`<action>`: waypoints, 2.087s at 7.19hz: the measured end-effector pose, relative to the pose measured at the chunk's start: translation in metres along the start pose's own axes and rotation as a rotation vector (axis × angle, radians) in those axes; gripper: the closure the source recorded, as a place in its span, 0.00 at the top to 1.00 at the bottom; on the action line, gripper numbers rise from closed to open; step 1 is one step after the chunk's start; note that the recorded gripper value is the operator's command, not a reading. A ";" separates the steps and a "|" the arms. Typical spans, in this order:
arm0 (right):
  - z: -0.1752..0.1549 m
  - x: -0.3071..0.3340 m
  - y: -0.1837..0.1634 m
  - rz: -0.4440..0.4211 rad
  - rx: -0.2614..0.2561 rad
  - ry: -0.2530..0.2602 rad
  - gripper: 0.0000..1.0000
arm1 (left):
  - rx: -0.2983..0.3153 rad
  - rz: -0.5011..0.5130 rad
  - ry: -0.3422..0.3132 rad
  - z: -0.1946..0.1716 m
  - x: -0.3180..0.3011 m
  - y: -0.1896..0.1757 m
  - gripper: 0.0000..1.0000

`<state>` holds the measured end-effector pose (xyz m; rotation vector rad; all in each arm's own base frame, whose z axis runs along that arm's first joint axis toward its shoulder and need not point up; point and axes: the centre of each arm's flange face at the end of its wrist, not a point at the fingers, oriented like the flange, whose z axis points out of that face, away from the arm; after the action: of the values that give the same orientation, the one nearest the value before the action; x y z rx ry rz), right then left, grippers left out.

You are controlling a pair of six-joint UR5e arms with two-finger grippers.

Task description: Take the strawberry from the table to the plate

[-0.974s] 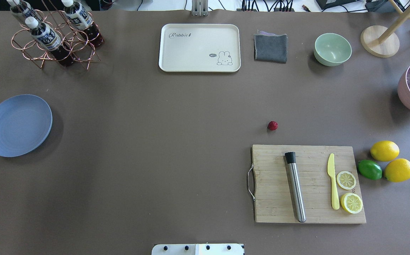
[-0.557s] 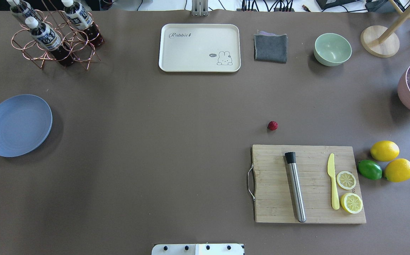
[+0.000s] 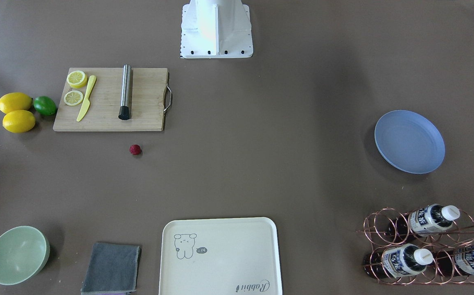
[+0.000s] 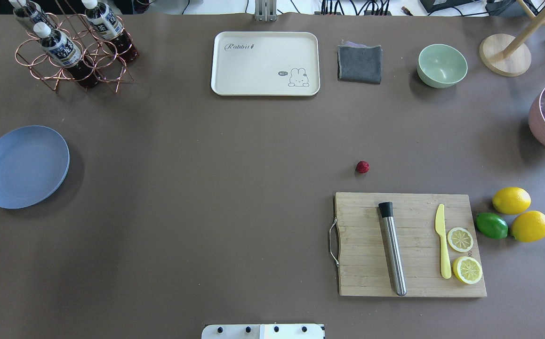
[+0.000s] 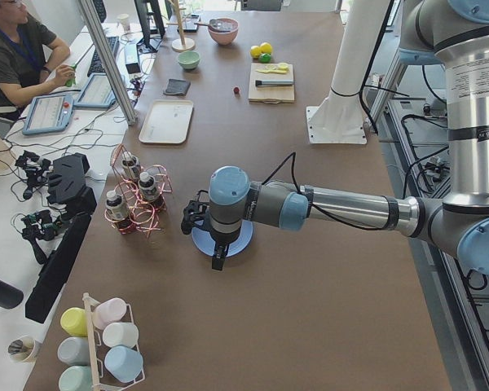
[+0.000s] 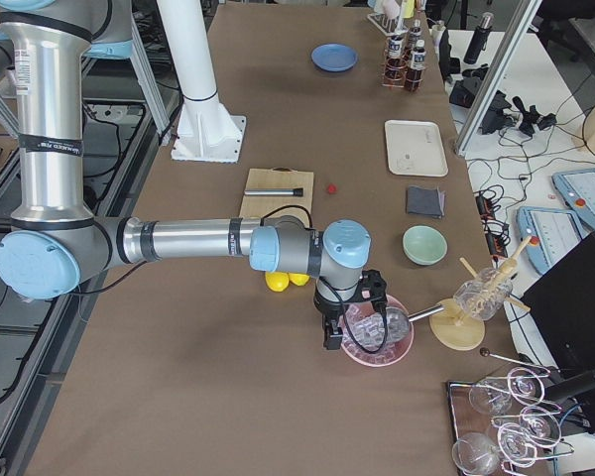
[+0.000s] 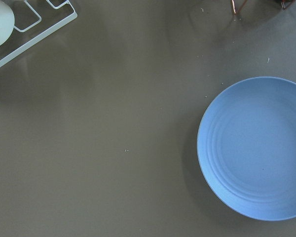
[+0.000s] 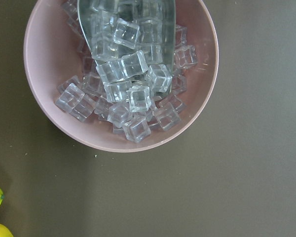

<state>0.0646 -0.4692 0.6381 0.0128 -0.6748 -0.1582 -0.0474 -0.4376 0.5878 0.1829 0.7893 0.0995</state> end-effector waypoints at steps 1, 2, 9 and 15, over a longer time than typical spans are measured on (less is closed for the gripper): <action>0.000 0.000 0.000 0.000 0.000 0.000 1.00 | -0.001 -0.001 0.000 0.001 -0.001 0.000 0.98; 0.000 0.000 -0.001 0.001 0.000 0.000 1.00 | -0.002 -0.002 0.000 0.001 -0.001 0.000 0.98; 0.001 -0.001 -0.002 0.002 0.003 -0.022 1.00 | 0.000 -0.004 0.006 0.000 0.000 0.000 0.97; 0.004 0.000 0.004 0.006 0.000 -0.025 1.00 | 0.002 -0.118 0.050 0.080 0.023 -0.039 0.97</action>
<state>0.0627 -0.4649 0.6410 0.0092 -0.7002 -0.1529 0.0270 -0.4826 0.6188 0.1357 0.8486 -0.0087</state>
